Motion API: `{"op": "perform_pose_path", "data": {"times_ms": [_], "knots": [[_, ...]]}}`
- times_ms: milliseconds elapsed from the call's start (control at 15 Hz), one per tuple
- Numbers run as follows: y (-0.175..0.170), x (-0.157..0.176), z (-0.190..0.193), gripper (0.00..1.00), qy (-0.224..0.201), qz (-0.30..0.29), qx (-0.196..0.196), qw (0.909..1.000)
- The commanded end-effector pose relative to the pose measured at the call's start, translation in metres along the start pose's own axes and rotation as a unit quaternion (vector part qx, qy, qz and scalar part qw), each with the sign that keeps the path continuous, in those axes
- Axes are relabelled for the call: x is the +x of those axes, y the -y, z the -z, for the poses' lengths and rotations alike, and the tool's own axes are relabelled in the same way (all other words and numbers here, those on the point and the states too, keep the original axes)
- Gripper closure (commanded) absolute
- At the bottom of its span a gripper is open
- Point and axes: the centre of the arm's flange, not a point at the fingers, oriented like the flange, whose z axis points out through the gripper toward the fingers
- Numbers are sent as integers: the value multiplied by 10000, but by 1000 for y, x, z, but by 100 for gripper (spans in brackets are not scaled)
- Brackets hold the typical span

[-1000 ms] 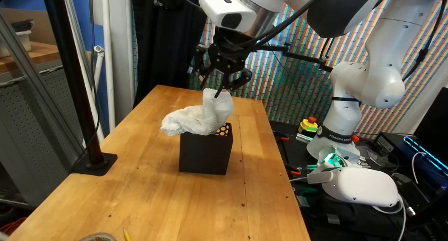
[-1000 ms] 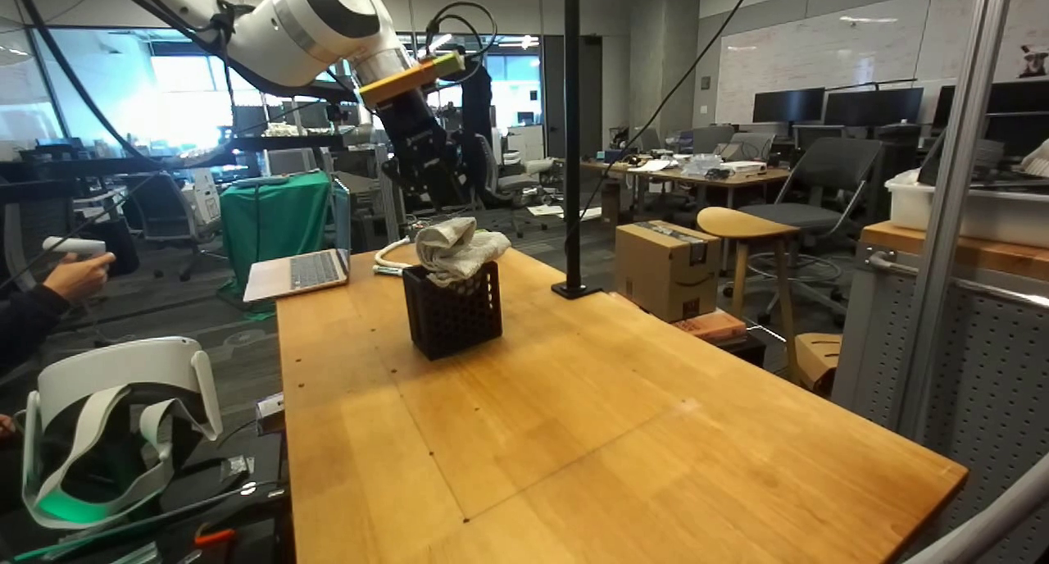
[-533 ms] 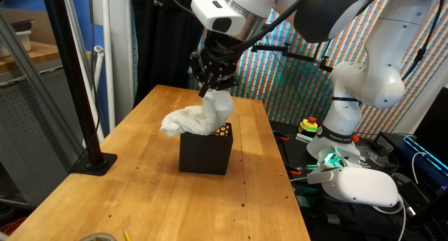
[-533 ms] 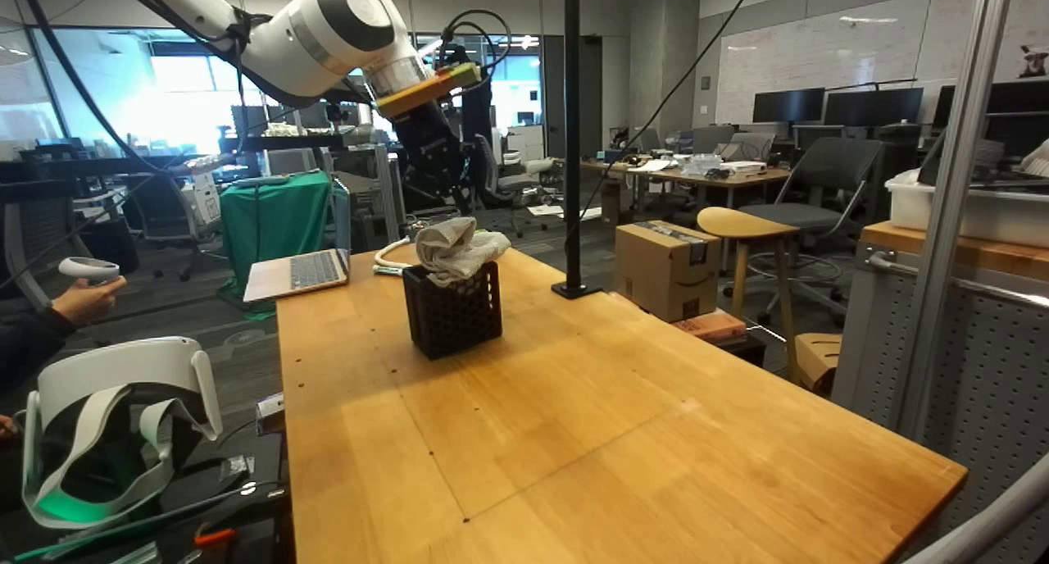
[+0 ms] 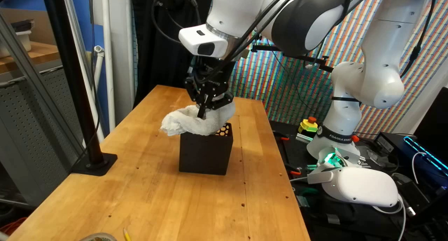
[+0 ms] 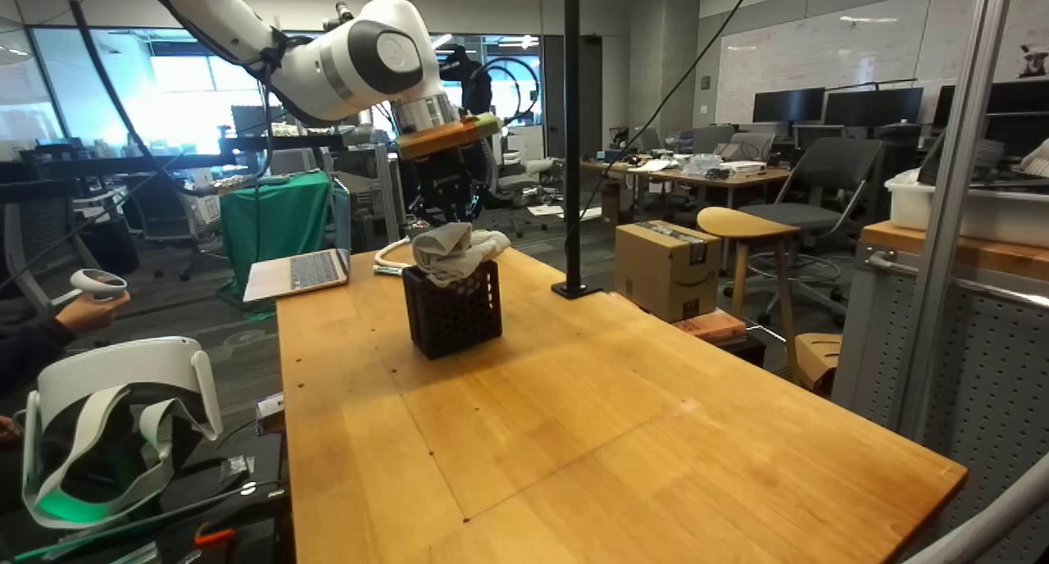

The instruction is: Pick up the cloth from the table and put it in the box

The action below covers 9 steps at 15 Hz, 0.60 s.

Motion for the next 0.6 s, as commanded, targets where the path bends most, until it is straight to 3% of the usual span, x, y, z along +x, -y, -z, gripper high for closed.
{"op": "perform_pose_path", "data": {"times_ms": [0,533], "knots": [[-2,5,-17,95,-180,-1,310,9994],[-4,7,-52,95,-29,-85,780,9969]]}}
